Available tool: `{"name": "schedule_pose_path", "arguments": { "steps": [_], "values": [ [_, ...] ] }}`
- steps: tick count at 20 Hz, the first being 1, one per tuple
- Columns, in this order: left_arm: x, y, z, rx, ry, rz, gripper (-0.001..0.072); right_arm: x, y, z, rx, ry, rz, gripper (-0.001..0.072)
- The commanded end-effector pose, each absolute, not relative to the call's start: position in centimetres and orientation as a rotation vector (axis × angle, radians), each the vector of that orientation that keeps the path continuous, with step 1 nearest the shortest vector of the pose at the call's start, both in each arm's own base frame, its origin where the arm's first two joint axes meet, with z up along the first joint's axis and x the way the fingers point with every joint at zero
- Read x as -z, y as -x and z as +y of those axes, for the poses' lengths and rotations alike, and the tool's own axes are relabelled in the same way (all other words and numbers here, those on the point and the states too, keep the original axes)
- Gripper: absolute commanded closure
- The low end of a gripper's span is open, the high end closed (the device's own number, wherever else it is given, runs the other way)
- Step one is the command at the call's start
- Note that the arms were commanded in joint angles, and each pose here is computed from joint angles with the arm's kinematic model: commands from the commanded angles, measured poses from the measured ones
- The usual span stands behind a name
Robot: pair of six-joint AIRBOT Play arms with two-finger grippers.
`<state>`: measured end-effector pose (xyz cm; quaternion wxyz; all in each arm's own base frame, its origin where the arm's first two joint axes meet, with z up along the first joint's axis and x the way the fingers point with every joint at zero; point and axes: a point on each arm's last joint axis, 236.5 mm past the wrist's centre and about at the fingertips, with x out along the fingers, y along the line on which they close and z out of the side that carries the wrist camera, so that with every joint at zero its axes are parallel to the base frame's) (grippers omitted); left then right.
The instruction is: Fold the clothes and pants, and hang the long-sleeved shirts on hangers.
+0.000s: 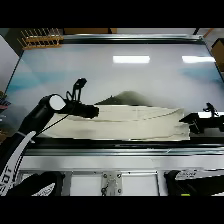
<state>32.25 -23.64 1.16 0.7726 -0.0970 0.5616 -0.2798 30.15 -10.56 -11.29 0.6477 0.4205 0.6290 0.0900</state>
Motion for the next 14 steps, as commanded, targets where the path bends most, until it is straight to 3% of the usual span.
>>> {"name": "schedule_pose_path", "arguments": {
  "steps": [1,2,4,6,7,14],
  "values": [
    [-0.1,-33.0,-27.0,0.661,0.172,1.248,0.0692,11.9,-30.6,-7.6,-0.294,-0.897,1.494,-0.0007],
    [0.2,-33.0,-27.6,0.669,0.165,1.256,0.0691,11.9,-30.7,-7.2,-0.304,-0.887,1.501,0.0015],
    [1.1,-32.7,-28.2,0.677,0.153,1.279,0.0691,11.9,-30.8,-6.8,-0.313,-0.878,1.506,0.0404],
    [2.2,-32.1,-28.8,0.686,0.140,1.305,0.0691,11.6,-30.7,-6.8,-0.313,-0.884,1.510,0.0664],
    [2.7,-32.0,-29.1,0.688,0.135,1.315,0.0692,11.4,-30.4,-7.0,-0.300,-0.870,1.520,0.0697],
    [6.9,-31.6,-35.9,0.769,0.058,1.363,0.0692,2.9,-30.5,-9.9,-0.098,-0.594,1.526,0.0697]
  ]
}}
